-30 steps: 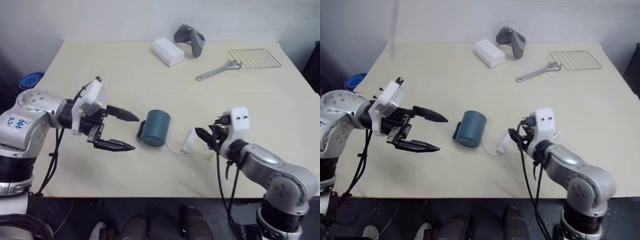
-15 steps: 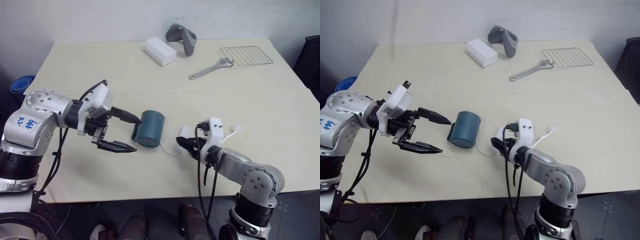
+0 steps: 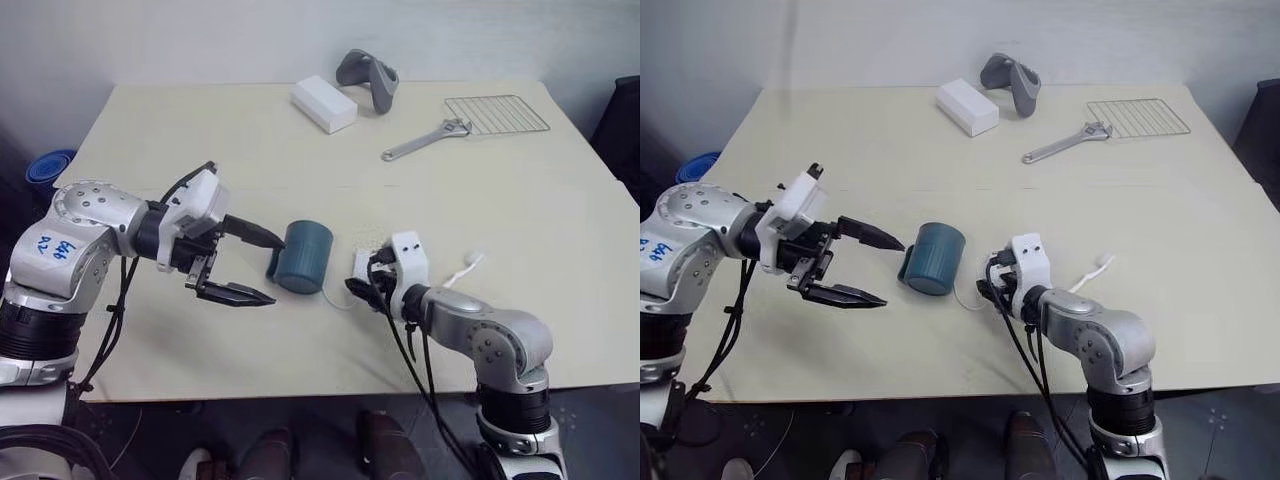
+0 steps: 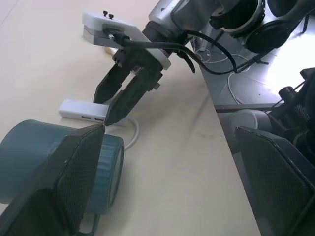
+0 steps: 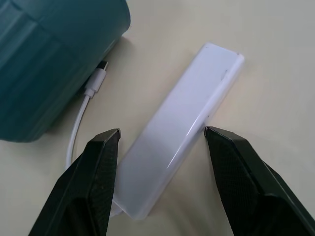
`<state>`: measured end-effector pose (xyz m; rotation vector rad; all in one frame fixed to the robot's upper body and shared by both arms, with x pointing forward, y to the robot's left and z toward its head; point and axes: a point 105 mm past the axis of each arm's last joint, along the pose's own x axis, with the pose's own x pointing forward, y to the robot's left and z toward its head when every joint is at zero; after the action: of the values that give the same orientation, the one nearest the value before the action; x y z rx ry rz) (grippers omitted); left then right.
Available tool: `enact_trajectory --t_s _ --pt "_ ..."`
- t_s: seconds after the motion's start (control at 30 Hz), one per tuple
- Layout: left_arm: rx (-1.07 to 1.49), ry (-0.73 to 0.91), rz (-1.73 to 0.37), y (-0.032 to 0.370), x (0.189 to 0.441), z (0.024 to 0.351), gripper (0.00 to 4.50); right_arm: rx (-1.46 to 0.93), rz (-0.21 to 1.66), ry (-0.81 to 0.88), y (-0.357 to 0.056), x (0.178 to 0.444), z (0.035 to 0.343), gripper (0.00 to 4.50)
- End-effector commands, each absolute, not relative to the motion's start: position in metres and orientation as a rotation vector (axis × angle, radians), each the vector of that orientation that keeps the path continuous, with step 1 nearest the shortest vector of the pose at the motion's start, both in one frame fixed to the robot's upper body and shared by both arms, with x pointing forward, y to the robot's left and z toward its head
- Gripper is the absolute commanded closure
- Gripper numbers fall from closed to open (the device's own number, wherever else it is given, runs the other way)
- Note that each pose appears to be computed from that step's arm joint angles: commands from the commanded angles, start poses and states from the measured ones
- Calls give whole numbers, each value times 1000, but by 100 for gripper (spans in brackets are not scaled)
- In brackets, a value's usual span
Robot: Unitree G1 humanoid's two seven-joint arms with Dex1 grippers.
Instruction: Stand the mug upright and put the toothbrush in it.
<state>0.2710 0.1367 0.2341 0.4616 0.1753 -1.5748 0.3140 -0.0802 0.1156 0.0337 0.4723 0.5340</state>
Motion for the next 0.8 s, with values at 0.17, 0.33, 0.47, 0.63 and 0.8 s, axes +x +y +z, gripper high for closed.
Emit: enact_trajectory --t_s 0.17,0.33,0.47,0.63,0.8 --pt "493 130 -1563 136 269 243 0 -191 453 526 -93 322 83 183" --pt "497 119 -1564 134 272 245 0 -244 465 521 -93 320 78 326" --pt "499 115 -1562 134 274 246 0 -245 436 511 -101 324 79 348" --pt "485 125 -1577 132 274 242 0 -188 415 458 -106 328 94 347" --pt "469 125 -1589 129 274 237 0 -171 421 369 -117 324 130 347"
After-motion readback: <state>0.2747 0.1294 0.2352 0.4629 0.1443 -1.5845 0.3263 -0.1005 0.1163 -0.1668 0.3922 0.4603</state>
